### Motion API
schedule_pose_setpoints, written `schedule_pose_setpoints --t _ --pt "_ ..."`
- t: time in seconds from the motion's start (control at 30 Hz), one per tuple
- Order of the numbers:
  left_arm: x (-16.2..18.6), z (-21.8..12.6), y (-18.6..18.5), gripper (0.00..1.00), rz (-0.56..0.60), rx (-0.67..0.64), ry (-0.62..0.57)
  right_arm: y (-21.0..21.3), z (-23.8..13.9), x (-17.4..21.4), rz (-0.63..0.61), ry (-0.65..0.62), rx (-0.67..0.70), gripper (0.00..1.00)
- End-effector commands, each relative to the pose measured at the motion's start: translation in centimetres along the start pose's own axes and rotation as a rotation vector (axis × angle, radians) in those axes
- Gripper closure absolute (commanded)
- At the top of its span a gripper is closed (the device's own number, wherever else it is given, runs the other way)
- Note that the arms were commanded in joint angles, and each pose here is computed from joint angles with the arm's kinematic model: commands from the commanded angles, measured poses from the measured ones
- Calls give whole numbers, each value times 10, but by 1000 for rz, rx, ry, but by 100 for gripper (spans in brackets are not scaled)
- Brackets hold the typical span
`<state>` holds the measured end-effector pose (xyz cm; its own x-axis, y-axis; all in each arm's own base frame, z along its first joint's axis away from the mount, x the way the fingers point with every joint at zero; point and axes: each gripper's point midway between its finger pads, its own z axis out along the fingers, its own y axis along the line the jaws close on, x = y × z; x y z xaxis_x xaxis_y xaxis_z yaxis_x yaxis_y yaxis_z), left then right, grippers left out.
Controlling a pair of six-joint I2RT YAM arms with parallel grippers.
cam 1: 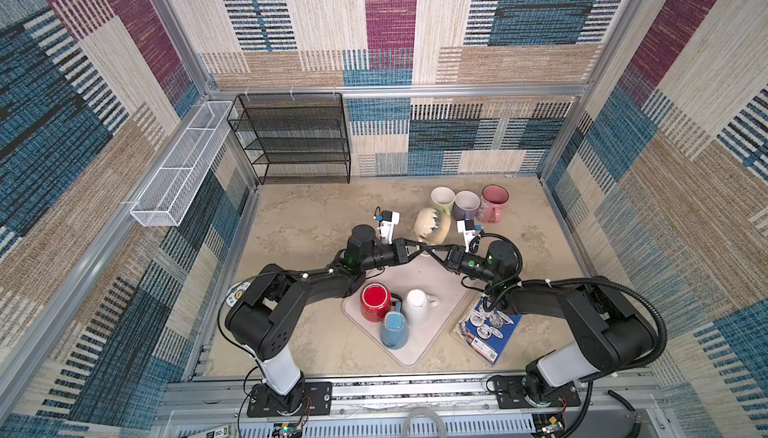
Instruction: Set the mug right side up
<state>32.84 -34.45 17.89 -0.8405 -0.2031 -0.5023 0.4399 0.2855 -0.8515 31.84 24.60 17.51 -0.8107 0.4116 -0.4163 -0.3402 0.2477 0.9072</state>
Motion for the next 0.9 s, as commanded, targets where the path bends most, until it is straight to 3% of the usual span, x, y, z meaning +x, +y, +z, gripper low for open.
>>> schedule_pose_setpoints --t 0.0,0.6,0.73,0.87 --pt "1 0 7 100 44 -43 -3 39 1 -16 -85 -45 -143 100" --pt "-8 0 -15 100 80 -9 -31 46 14 -22 -73 -44 -182 68" --pt "-9 -1 -18 100 85 -3 -36 47 16 -23 -70 -45 -185 68" --pt "-9 0 -20 100 86 3 -34 48 17 -25 -68 -54 -189 78"
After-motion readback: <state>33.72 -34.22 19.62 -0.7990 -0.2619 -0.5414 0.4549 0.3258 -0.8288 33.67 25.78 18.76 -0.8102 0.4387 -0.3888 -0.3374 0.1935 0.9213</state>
